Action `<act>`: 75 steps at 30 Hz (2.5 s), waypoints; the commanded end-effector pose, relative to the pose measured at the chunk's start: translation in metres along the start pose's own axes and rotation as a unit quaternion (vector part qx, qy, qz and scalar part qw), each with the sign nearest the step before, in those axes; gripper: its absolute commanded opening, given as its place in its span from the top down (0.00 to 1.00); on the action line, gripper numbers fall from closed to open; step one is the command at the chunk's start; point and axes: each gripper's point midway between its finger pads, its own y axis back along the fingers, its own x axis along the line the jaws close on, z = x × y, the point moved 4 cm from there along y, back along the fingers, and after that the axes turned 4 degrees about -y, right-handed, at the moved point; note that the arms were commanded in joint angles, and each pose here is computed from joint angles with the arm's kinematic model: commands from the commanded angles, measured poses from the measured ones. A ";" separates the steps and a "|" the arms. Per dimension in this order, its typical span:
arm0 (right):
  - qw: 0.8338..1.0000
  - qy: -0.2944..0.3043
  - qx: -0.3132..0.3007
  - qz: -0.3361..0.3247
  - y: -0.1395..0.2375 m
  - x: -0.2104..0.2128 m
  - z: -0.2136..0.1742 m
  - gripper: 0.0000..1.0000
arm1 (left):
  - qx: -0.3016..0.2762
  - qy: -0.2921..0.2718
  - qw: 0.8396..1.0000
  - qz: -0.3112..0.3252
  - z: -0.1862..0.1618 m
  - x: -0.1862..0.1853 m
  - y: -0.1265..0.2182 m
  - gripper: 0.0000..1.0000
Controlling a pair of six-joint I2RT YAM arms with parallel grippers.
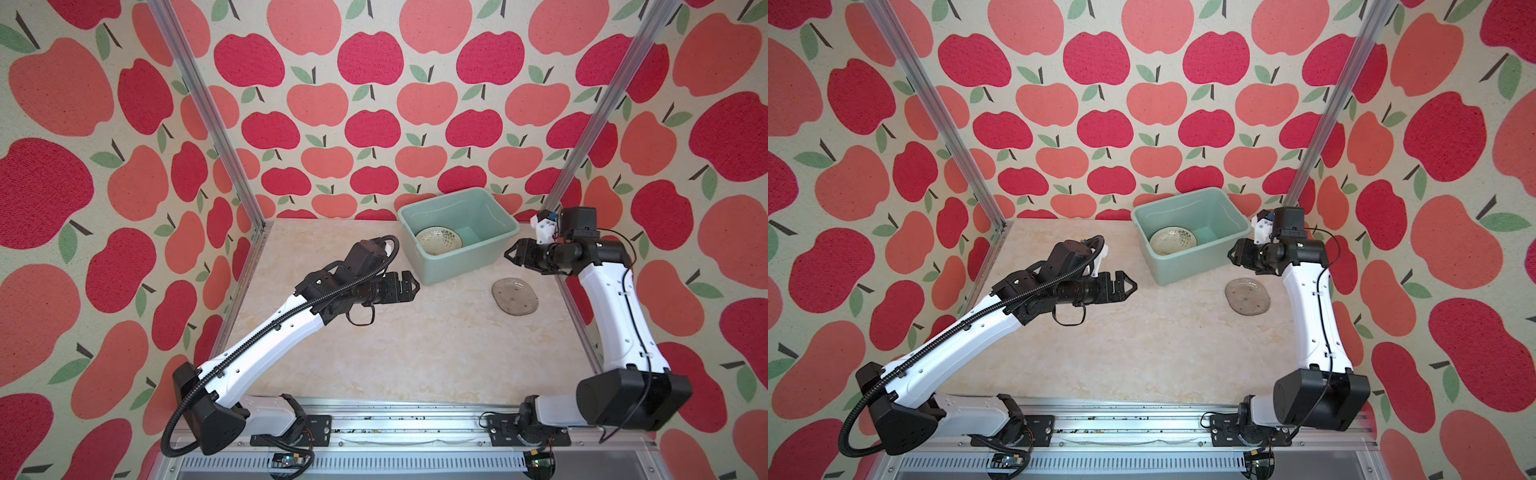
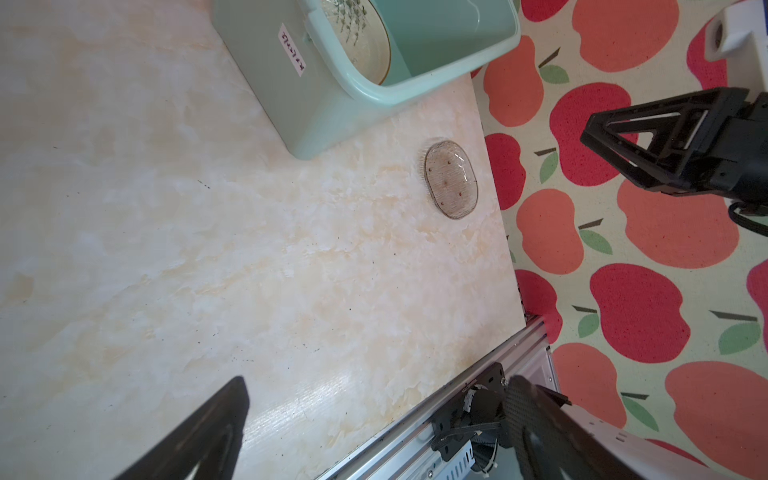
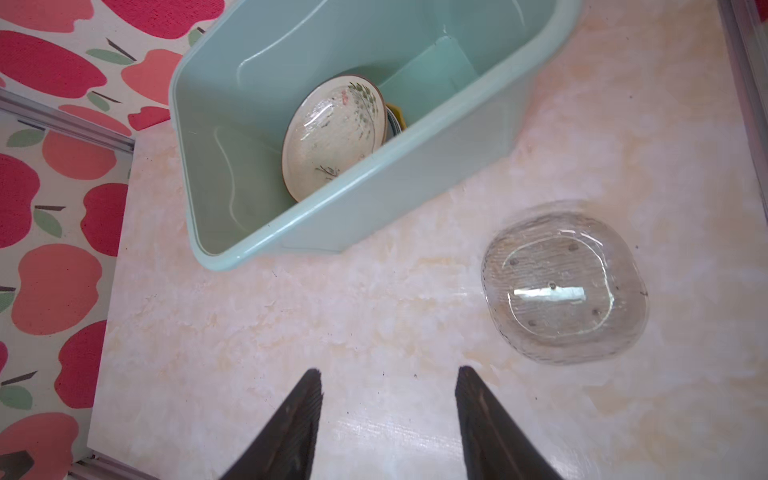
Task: Place the plates into the plastic bin on the countertop
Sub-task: 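Move the right gripper to the smoky glass plate while the left gripper advances, then grasp the edge of the smoky glass plate with the right gripper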
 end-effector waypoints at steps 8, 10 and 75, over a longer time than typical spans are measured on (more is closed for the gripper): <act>0.982 -0.190 0.003 -0.022 -0.008 -0.073 -0.060 0.44 | 0.024 -0.114 0.993 0.006 -0.026 -0.049 -0.017 0.01; 0.974 -0.227 0.005 -0.017 -0.020 -0.084 -0.065 0.44 | 0.033 -0.133 0.991 0.006 -0.031 -0.057 -0.022 0.01; 0.936 -0.338 0.058 -0.077 -0.084 -0.154 -0.086 1.00 | -0.002 -0.095 0.995 0.040 -0.008 -0.033 -0.019 0.01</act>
